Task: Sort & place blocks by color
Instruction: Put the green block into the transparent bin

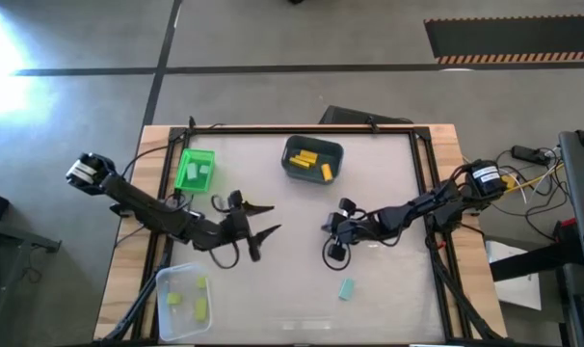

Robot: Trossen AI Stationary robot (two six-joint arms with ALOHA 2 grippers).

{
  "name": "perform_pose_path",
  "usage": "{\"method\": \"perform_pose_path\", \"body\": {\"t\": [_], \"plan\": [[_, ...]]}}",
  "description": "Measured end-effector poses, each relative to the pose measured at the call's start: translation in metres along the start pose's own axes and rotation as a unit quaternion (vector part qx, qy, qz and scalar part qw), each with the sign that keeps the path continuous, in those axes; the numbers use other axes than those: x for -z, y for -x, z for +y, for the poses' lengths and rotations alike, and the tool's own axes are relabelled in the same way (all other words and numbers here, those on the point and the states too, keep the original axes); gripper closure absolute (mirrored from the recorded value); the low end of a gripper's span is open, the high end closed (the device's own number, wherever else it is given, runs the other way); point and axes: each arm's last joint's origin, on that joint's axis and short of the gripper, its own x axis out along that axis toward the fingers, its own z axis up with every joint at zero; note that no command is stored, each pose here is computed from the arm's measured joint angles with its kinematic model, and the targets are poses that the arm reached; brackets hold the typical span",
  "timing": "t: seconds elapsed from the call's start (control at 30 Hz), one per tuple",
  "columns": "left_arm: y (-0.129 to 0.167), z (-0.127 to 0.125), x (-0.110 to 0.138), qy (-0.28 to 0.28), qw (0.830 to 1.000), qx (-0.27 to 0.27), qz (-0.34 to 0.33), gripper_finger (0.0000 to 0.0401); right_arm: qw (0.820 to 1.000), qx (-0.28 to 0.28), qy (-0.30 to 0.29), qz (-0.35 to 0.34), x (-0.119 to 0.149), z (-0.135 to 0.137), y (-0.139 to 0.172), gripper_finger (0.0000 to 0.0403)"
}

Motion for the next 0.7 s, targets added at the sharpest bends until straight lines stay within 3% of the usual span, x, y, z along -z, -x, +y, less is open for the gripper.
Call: {"method": "perform_pose_path", "body": {"t": [0.1, 0.2, 0.33, 0.47, 0.57, 0.7], "plan": [[-0.006, 0.01, 0.021, 0.043, 0.996, -0.047, 0.065, 0.0176, 1.0, -0.004, 0.011, -0.003, -0.001, 0.002, 0.001, 0.0394], [-0.011, 0.032, 0.036, 0.089, 0.973, -0.098, 0.187, 0.0188, 1.0, -0.004, 0.014, -0.006, -0.004, 0.003, 0.001, 0.0394], [-0.013, 0.065, 0.052, 0.128, 0.91, -0.193, 0.345, 0.0219, 1.0, -0.007, 0.018, -0.015, -0.009, 0.005, 0.001, 0.0394], [-0.015, 0.087, 0.069, 0.142, 0.851, -0.242, 0.443, 0.0244, 0.999, -0.009, 0.031, -0.022, -0.013, 0.006, 0.001, 0.0394], [-0.019, 0.097, 0.082, 0.173, 0.809, -0.285, 0.485, 0.025, 0.999, -0.009, 0.032, -0.022, -0.013, 0.006, 0.001, 0.0394], [-0.026, 0.102, 0.094, 0.236, 0.771, -0.35, 0.477, 0.025, 0.999, -0.009, 0.032, -0.022, -0.013, 0.006, 0.001, 0.0394]]}}
